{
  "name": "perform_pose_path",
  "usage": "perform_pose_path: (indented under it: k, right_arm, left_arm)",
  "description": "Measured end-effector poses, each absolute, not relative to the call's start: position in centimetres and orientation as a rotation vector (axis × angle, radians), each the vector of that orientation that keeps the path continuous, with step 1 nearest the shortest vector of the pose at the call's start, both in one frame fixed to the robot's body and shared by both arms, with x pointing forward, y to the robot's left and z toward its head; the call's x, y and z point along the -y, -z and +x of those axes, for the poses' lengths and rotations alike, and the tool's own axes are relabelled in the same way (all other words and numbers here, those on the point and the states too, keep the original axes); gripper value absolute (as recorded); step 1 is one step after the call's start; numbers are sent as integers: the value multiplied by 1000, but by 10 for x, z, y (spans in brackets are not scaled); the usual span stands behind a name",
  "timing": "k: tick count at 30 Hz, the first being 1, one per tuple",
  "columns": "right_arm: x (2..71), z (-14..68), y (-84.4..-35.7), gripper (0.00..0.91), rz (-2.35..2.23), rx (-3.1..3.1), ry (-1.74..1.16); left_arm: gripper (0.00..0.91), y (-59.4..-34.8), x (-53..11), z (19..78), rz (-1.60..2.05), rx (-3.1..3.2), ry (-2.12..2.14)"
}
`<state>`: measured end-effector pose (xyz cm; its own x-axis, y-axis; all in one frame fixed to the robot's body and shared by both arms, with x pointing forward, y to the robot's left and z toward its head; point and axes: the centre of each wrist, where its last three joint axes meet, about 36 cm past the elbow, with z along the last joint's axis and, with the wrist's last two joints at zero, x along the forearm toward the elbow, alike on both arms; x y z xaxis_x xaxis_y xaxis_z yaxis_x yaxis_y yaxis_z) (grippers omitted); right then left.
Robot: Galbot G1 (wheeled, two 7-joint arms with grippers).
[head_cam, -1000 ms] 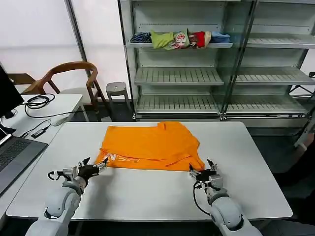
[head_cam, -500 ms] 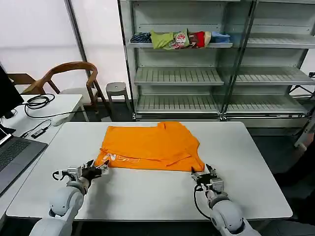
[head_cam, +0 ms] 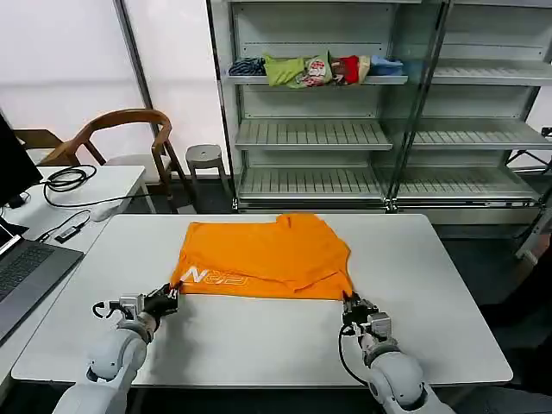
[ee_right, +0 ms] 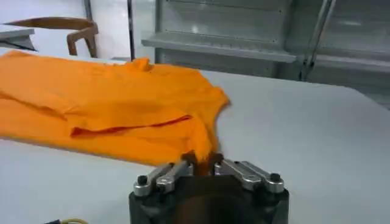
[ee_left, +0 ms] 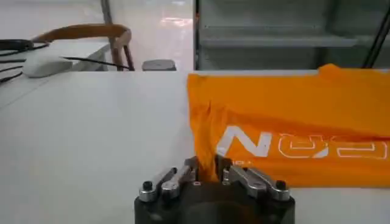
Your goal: Fold and organize the clothes.
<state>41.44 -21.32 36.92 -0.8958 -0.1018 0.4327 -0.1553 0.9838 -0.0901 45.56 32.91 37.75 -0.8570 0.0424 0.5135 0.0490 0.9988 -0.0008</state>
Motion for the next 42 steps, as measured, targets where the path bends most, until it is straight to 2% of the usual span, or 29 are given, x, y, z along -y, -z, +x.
perform_pose_path:
  k: [15,42]
  right_arm:
    - [218,383,-378,0,218,2720,-228]
    - [222,279,-386,0,275,2708,-295]
  left_arm:
    - [10,-387,-325,436,-108,2586,35]
    - [10,-404,-311,323,-200,2579,61]
